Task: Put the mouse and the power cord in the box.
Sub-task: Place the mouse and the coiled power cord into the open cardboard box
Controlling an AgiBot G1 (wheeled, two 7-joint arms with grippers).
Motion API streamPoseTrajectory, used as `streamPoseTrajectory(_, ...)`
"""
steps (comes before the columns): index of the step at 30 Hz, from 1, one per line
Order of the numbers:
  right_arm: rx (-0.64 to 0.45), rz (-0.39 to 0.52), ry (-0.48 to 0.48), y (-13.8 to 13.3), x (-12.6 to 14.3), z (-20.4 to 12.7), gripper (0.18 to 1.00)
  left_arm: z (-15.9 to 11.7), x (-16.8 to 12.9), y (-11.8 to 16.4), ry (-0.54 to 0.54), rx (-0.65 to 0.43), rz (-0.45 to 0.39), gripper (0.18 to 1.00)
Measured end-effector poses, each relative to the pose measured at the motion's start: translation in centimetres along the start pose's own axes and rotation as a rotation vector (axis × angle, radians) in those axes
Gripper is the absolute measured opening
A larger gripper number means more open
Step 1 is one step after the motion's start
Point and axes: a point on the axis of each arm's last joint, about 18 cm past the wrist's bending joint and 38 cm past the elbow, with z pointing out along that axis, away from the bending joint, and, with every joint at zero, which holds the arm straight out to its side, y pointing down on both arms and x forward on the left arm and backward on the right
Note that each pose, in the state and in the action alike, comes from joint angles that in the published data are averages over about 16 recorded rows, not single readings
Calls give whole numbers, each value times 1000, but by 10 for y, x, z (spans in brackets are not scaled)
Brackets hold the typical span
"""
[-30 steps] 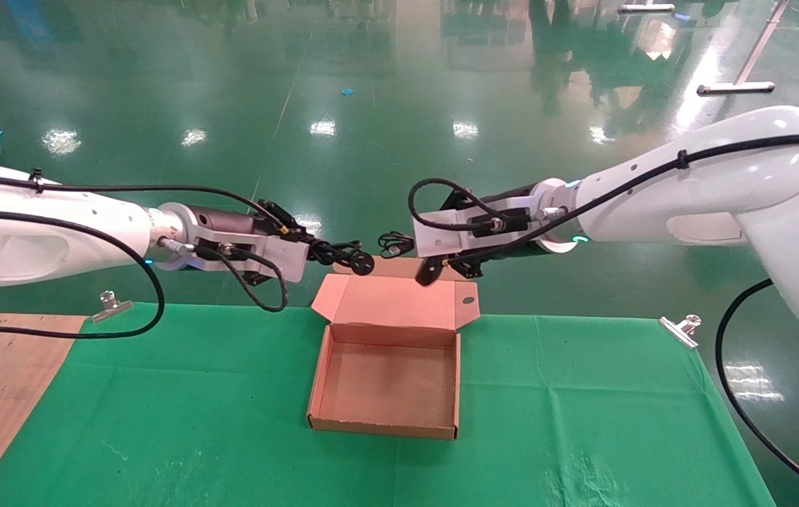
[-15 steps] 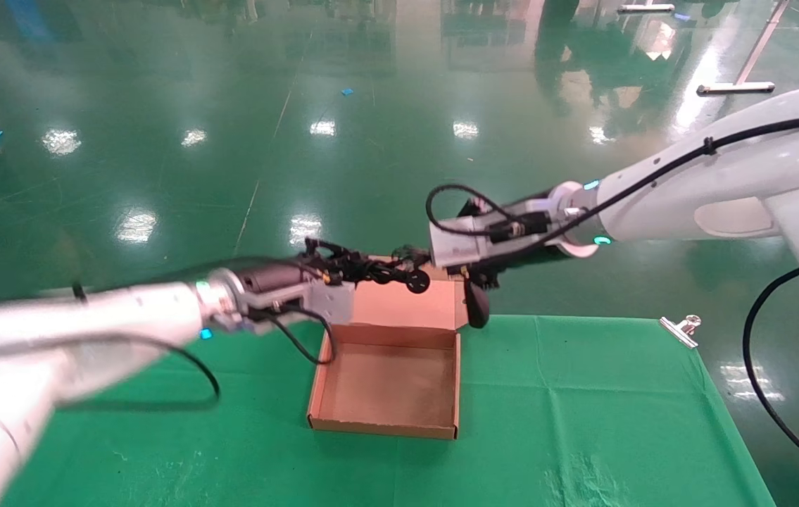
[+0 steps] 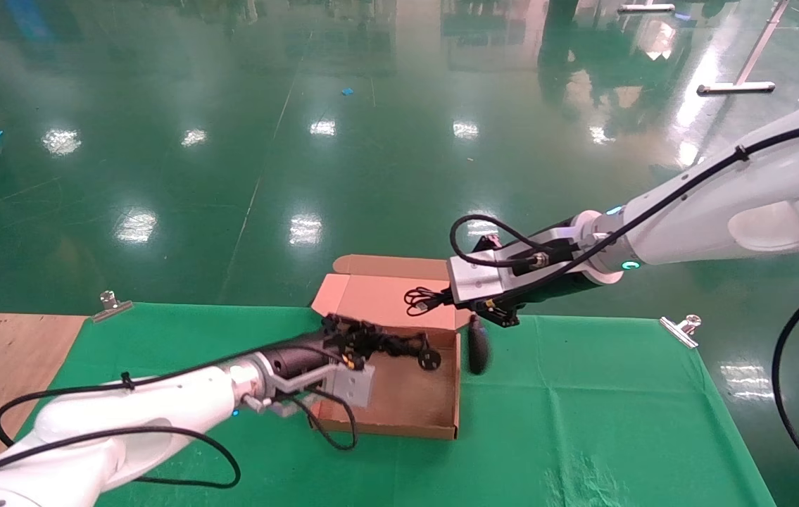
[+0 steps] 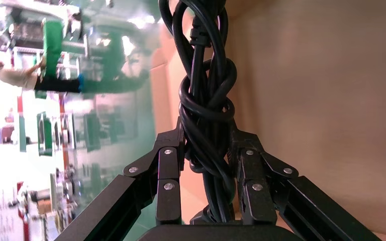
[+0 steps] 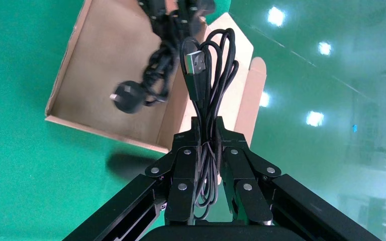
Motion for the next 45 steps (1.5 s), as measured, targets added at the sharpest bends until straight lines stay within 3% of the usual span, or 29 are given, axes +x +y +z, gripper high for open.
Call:
streamPoseTrajectory(9,-5,17,-1,11,-9,2,229,6,21,-12,39,5,60,346)
streamPoseTrajectory(22,2,24,-4,16,-16,4,229,9,30,-19,57,6,72,376)
streamPoseTrajectory(33,25,1,6,5,-8,5,229,-4,20,-11,50,69,-100,502)
streamPoseTrajectory(38,36,-21,15,-6,-2,8,228,-25,10,0,38,139,-204,601)
streamPoseTrajectory(45,38,-47,48,-21,4,23,228,-67,-5,21,7,223,-274,745)
